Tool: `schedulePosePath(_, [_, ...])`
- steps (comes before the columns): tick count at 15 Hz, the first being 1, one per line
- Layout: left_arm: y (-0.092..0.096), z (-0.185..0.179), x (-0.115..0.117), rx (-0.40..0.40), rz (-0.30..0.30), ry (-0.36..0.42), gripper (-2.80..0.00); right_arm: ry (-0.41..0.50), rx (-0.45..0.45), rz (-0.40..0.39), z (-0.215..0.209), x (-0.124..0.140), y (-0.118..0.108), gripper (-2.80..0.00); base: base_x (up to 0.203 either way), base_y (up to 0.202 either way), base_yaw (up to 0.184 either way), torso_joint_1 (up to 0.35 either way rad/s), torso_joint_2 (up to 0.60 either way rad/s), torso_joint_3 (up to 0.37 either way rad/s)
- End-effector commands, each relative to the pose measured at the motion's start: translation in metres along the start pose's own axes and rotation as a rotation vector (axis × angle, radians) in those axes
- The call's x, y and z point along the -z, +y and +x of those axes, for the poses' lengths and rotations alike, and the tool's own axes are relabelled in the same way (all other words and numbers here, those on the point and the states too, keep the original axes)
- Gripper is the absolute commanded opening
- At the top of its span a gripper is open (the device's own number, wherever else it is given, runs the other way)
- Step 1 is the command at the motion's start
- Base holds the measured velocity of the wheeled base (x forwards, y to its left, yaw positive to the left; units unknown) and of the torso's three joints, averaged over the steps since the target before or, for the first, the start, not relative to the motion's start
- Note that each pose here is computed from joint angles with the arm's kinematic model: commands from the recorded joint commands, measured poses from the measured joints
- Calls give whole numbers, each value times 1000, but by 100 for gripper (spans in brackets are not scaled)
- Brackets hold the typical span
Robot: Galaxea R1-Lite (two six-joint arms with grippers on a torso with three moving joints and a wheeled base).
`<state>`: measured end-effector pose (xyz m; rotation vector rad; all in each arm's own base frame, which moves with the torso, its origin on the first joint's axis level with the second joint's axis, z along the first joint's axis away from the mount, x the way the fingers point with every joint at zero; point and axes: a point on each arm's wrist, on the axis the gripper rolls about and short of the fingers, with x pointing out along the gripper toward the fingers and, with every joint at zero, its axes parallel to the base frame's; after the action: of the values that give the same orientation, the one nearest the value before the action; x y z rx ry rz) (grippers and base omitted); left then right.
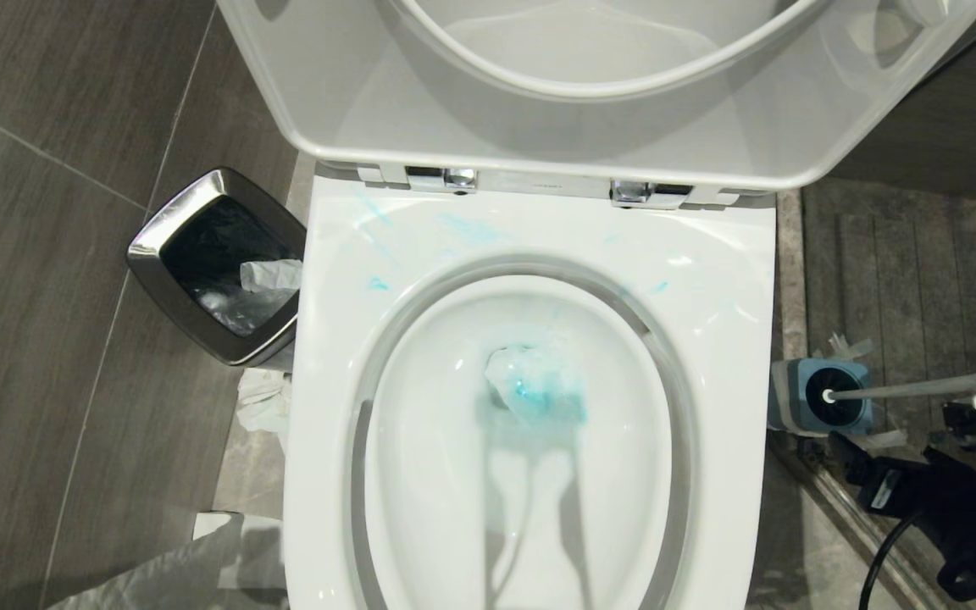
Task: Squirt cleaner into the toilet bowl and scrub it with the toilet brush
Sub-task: Scrub the toilet bowl
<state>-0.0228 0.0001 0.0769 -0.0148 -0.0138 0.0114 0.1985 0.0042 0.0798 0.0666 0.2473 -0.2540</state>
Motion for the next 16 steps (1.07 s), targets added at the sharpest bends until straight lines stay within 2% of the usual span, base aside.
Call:
schedulePosePath(1, [0, 1, 2, -1, 0, 8, -280, -19, 10, 8, 0, -3, -2, 0, 0, 0, 0, 0, 0, 0])
schedulePosePath(4, [0, 1, 2, -1, 0, 8, -280, -73, 60, 9, 8, -14, -11, 0, 0, 0, 0, 0, 0, 0])
schedulePosePath(10, [0, 1, 2, -1, 0, 8, -280, -133, 68, 10, 13, -27, -14, 0, 0, 0, 0, 0, 0, 0])
schedulePosePath(16, [0, 1, 2, -1, 0, 8, -280, -158, -43, -54, 17, -35, -35, 0, 0, 0, 0, 0, 0, 0])
